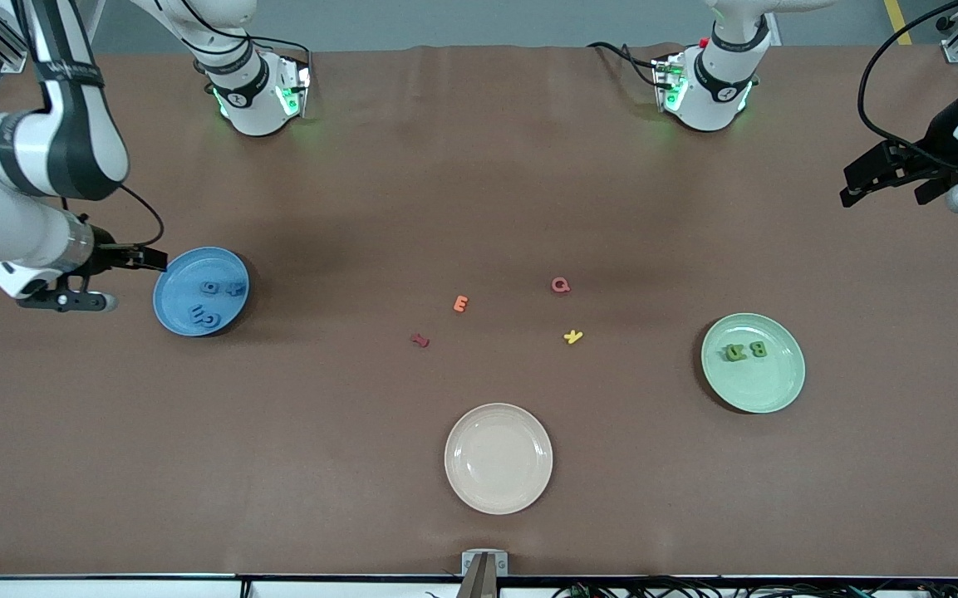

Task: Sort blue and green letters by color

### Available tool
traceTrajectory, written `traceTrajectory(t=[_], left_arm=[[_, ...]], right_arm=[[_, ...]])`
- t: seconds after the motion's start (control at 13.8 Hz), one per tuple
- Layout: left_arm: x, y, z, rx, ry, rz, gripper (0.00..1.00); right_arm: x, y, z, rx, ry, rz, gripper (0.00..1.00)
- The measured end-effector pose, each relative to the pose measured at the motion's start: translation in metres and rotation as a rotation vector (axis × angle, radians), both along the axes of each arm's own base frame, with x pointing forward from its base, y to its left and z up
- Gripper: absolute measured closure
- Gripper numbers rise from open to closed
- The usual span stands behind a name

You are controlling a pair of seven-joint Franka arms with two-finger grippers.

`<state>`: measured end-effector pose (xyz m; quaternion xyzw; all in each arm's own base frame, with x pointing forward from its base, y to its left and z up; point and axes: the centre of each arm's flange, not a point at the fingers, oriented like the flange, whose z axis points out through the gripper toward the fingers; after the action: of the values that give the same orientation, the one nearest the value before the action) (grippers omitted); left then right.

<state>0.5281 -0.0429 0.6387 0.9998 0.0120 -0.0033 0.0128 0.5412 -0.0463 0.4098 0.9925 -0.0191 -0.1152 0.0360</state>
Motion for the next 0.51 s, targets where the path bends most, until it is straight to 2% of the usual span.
traceTrajectory(t=[0.29, 0.51], left_arm=[[0.0, 0.0, 0.002, 0.0, -0.006, 0.001, 0.0], [-0.002, 0.001, 0.005, 0.0, -0.01, 0.002, 0.0]], right_arm=[[0.016, 0.019, 0.1, -0.013, -0.019, 0.018, 0.0], [0.016, 0.025, 0.131, -0.014, -0.025, 0.023, 0.0]])
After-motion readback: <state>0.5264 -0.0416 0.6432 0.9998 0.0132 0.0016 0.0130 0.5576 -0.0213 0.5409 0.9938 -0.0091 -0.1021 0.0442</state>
